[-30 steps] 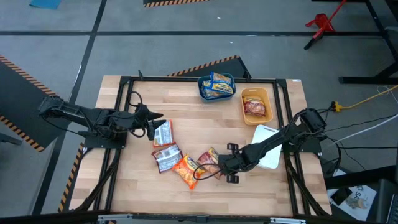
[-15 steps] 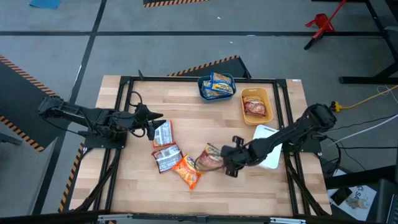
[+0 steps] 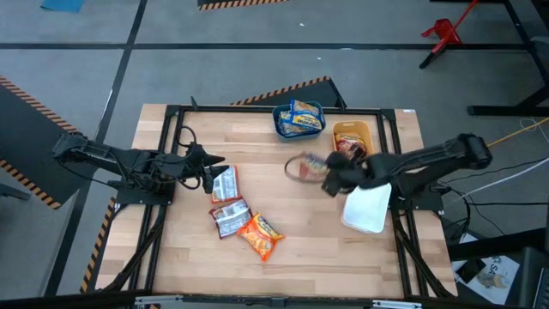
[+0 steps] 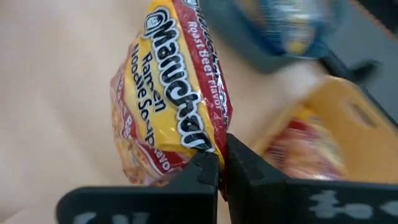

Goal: Sort Maruchan noodles
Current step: Put the right red noodle pack into the yellow bin

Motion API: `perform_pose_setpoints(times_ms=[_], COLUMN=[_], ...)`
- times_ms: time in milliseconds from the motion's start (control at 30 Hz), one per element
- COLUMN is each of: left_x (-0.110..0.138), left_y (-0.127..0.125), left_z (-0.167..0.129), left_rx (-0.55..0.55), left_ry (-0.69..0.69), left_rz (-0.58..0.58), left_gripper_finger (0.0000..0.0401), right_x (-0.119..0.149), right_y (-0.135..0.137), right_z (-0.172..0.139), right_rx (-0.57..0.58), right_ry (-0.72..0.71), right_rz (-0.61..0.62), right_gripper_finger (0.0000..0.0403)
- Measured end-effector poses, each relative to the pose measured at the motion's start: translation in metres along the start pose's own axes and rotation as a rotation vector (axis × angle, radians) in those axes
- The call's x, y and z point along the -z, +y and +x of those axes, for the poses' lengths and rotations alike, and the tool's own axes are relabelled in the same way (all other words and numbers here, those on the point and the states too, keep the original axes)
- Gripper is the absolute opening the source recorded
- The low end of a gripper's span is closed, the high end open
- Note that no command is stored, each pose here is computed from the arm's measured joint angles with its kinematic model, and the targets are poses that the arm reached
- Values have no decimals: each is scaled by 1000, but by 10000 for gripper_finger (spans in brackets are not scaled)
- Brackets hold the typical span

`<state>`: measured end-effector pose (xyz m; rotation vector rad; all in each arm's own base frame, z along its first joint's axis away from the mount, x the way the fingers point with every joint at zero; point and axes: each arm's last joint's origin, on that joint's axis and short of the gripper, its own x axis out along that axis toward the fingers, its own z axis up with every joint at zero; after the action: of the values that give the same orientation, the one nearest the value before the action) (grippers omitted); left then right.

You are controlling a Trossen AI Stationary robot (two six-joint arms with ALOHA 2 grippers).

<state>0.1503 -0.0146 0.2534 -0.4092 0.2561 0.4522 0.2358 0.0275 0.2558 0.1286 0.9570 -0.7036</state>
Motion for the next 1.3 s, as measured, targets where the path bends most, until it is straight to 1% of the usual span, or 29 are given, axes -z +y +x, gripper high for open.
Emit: perform_pose_setpoints(times_ms=[133, 267, 367, 467, 600, 733, 867, 1000, 1167, 1300], left_x=[0, 0, 0, 0, 0, 0, 0, 0, 0, 0], left_y=[0, 0, 0, 0, 0, 0, 0, 0, 0, 0], left_z=[0, 0, 0, 0, 0, 0, 0, 0, 0, 0], left_rx=[0, 0, 0, 0, -2, 0, -1, -1, -3, -3], left_ry=[0, 0, -1, -1, -2, -5, -5, -3, -2, -2], left_rz=[-1, -2, -2, -3, -3, -8, -23, -22, -21, -21], left_gripper_finger=[170, 170, 170, 170, 170, 170, 170, 170, 170, 170], right_x=[-2, 8, 17, 23, 30, 41, 50, 58, 62, 64], right_y=[-39, -73, -91, -100, -104, -110, -113, -111, -108, -106], right_z=[-9, -12, -9, 0, 18, 35, 44, 49, 50, 50], right_rx=[106, 187, 240, 263, 276, 328, 346, 326, 244, 186], right_ry=[-31, -64, -87, -100, -103, -93, -65, -24, 80, 155], right_rz=[143, 318, 459, 559, 640, 741, 792, 817, 764, 698], right_gripper_finger=[0, 0, 0, 0, 0, 0, 0, 0, 8, 32])
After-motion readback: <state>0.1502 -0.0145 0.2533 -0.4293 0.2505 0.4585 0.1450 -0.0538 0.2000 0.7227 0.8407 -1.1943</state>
